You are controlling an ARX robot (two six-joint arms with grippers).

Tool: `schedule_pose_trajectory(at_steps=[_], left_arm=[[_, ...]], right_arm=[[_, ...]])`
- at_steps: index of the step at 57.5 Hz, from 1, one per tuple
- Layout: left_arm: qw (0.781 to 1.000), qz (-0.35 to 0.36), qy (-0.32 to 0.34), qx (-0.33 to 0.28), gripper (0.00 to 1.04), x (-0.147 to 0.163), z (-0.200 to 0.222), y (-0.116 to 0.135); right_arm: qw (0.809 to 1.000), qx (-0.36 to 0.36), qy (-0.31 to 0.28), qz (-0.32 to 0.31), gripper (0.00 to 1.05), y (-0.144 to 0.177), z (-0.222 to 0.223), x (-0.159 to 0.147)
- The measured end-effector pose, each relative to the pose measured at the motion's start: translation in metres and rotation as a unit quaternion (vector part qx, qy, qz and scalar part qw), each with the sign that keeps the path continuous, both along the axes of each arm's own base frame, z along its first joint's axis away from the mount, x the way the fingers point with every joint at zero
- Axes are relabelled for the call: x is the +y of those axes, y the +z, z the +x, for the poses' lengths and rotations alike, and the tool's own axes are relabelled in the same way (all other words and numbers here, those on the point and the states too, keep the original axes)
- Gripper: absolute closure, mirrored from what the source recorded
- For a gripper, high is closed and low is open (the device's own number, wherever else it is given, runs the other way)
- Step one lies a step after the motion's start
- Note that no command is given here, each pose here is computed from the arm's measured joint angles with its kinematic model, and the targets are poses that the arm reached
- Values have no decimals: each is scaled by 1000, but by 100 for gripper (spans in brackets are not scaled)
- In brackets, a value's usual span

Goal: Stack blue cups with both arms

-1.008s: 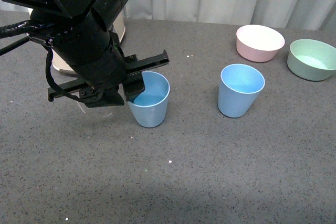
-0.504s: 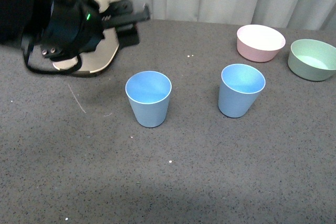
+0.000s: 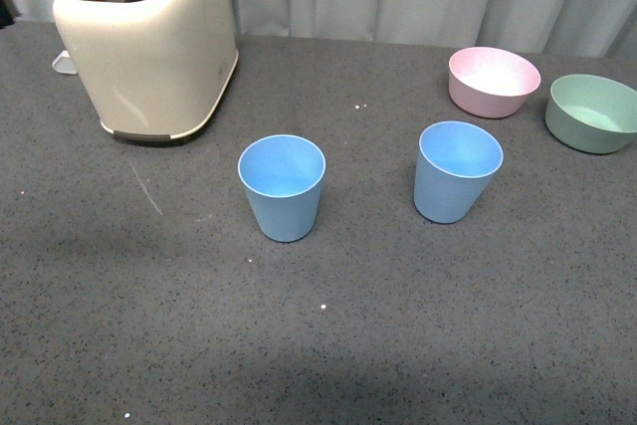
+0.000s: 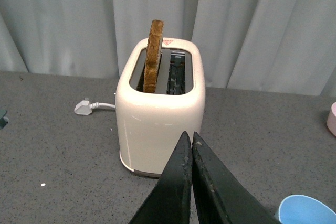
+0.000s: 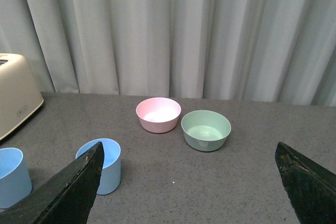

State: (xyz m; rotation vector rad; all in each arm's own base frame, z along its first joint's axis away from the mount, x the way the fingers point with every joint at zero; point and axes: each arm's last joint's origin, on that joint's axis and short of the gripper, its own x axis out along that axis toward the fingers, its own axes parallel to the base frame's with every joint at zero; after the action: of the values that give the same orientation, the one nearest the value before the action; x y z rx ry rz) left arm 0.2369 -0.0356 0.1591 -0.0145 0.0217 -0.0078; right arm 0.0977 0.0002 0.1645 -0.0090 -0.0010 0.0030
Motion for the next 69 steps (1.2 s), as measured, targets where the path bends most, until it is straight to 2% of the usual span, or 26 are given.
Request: schedule_pose_trajectory(at_steps=[37,69], left_arm=[[1000,4,3,-4,101,34,-71,3],[1000,3,4,-16,101,35,-102,11]], right_arm=[[1000,0,0,0,10,0,0,0],[1000,0,0,0,10,0,0,0]])
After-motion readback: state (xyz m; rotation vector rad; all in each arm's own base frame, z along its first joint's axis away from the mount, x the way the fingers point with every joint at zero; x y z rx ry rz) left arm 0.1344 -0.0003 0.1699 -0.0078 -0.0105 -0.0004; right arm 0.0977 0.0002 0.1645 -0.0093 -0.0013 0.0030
